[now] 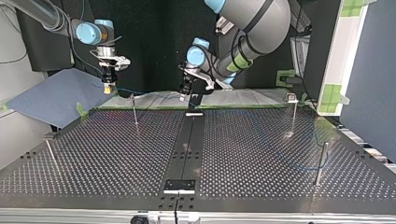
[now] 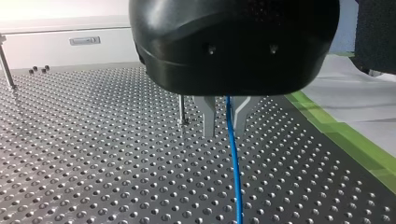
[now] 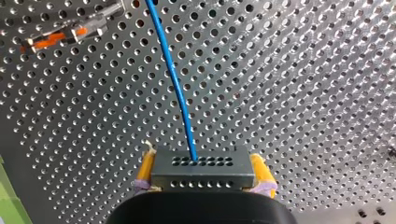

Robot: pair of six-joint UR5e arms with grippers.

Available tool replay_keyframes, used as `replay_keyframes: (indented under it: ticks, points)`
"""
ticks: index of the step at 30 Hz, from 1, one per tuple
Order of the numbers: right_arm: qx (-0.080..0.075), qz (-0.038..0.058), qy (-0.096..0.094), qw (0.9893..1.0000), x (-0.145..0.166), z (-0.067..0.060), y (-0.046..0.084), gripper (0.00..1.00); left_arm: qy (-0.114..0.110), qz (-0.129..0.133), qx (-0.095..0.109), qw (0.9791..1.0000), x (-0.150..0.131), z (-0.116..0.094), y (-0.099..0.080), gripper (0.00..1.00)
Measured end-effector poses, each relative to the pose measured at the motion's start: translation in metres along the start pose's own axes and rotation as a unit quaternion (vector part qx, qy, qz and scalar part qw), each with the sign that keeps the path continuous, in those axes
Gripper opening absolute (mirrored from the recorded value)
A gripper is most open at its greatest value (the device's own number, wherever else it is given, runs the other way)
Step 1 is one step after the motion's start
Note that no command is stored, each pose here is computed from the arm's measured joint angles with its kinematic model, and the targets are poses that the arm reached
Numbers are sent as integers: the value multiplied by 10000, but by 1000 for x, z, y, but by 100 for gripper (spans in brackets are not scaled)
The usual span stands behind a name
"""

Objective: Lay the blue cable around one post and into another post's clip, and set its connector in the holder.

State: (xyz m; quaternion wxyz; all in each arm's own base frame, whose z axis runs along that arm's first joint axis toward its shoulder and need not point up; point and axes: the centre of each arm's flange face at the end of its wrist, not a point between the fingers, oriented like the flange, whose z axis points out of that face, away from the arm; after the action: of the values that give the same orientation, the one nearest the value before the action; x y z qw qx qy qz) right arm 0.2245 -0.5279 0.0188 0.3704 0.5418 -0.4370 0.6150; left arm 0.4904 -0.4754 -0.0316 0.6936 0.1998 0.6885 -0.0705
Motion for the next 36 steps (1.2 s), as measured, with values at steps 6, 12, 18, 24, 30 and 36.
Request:
replay_keyframes:
  ticks: [6, 12, 18, 24, 30, 36]
  points:
    - [1, -2, -6, 10000, 0, 0, 0, 0, 2, -7, -15, 10000, 0, 0, -1, 14]
    - [0, -2, -6, 10000, 0, 0, 0, 0, 3, -53, 15, 10000, 0, -1, -2, 4]
    - [-4, -2, -7, 10000, 0, 0, 0, 0, 5, -104, 58, 9999, 0, -1, -2, 0]
    - [-3, -1, -11, 10000, 0, 0, 0, 0, 11, -142, 164, 9998, 0, -2, -5, 0]
    - [-21, 2, -22, 10000, 0, 0, 1, 0, 30, -131, 250, 9996, 0, -4, -10, 0]
    - [-66, 3, -23, 10000, 0, 0, 5, 0, 71, -124, 339, 9993, -3, -7, -20, 0]
